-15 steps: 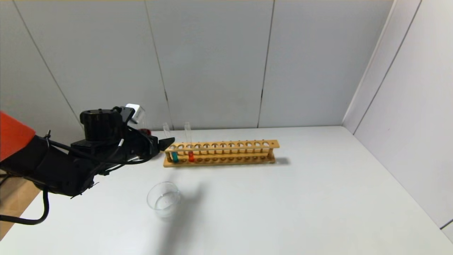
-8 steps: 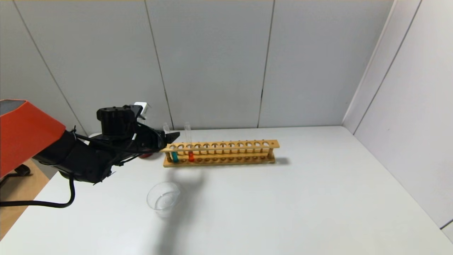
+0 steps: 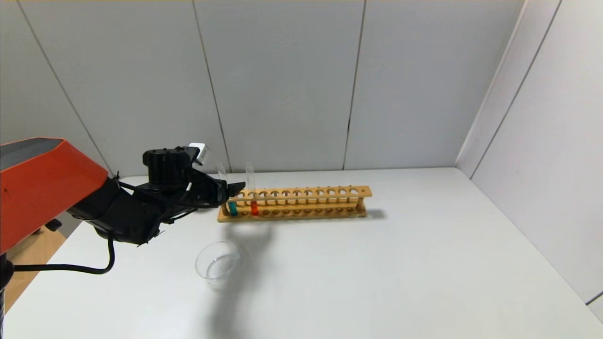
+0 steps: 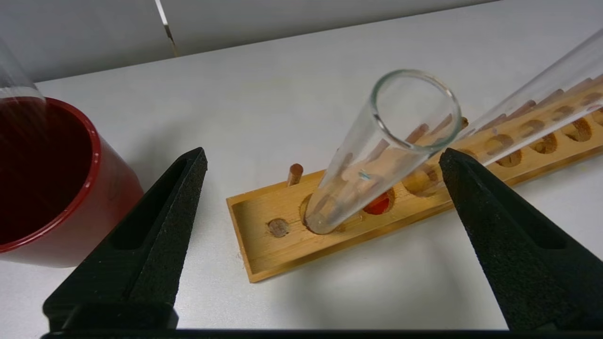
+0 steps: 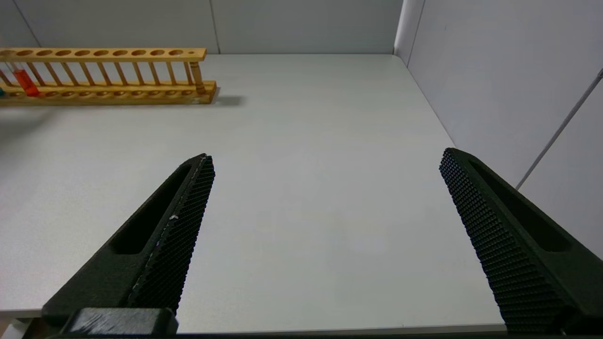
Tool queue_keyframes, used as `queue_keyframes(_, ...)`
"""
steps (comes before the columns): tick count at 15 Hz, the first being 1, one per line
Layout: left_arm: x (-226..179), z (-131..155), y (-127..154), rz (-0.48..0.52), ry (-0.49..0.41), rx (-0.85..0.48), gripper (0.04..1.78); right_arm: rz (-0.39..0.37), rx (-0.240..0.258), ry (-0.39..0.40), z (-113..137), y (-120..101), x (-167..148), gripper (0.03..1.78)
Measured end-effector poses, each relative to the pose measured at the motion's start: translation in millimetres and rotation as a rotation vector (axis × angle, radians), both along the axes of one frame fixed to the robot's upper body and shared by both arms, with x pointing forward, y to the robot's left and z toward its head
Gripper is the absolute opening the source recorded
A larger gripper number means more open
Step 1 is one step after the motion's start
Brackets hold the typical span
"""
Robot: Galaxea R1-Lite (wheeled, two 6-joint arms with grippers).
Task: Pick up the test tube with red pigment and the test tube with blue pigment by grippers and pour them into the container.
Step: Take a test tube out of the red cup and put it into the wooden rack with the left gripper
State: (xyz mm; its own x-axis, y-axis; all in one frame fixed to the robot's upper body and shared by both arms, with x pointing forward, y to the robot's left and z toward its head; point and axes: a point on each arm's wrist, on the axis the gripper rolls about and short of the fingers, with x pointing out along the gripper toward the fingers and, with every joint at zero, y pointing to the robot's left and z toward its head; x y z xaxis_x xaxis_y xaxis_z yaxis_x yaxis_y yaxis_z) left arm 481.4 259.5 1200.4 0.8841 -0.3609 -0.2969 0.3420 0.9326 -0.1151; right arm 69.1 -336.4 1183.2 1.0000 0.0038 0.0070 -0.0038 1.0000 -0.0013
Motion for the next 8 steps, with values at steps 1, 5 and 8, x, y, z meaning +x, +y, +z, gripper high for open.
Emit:
queue_keyframes(1,0,-2,-1,-0.001,0.004,0.001,1.72,0.0,0.0,0.0,0,0,0,1.75)
queue_keyframes(5,1,-7,-5,-0.012,0.015,0.003,1.39,0.0,0.0,0.0,0,0,0,1.75)
queue_keyframes(8,4,-8,-12,-0.027,0.011,0.002,0.87,0.0,0.0,0.0,0,0,0,1.75)
